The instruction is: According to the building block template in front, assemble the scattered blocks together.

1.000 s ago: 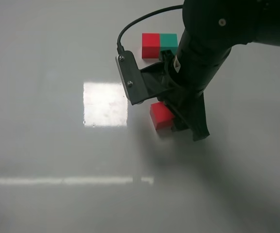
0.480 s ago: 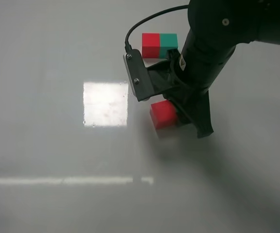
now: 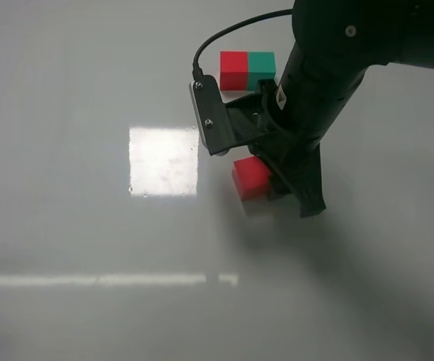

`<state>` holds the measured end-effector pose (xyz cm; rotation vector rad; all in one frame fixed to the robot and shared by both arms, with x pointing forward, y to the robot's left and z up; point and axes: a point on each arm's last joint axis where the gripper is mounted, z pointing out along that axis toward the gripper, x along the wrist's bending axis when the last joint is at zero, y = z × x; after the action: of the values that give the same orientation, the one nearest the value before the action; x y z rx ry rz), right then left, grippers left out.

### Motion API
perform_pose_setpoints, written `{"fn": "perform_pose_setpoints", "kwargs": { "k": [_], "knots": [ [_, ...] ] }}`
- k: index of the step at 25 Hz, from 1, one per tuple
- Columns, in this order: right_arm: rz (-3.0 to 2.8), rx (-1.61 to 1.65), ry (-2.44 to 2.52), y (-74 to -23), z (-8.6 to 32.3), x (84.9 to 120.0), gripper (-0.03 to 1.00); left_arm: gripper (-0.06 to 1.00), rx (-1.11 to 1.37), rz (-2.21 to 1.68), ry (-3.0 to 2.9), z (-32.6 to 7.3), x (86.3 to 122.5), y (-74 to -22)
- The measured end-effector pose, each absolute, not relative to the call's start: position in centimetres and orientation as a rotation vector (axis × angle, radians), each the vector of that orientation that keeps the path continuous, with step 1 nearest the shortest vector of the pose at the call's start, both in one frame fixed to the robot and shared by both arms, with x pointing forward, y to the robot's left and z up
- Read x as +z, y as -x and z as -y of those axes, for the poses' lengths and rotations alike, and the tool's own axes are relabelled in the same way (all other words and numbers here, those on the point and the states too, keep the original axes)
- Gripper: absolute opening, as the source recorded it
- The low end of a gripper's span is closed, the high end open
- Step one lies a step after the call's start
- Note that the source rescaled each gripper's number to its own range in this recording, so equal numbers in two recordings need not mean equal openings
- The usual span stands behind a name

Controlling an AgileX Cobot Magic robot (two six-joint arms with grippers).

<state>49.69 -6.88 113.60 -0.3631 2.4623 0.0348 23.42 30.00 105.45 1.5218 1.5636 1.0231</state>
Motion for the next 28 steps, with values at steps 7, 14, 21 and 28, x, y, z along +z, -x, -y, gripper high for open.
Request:
{"fn": "perform_pose_setpoints", "kwargs": {
  "k": [7,14,21,28],
  "knots": [
    [-2.46,0.037,0.364,-49.7,6.86,113.61,0.38,0.46,1.023,-1.564,-1.522,-30.0,105.45,-23.42],
    [-2.467,0.043,0.362,-49.64,6.84,113.58,0.0,0.46,1.023,-1.564,-1.522,-30.0,105.45,-23.42],
    [-2.48,0.064,0.355,-49.54,6.73,113.52,0.0,0.46,1.023,-1.564,-1.522,-30.0,105.45,-23.42],
    [-2.492,0.095,0.302,-49.5,6.65,113.5,0.0,0.46,1.023,-1.564,-1.522,-30.0,105.45,-23.42]
  ]
}}
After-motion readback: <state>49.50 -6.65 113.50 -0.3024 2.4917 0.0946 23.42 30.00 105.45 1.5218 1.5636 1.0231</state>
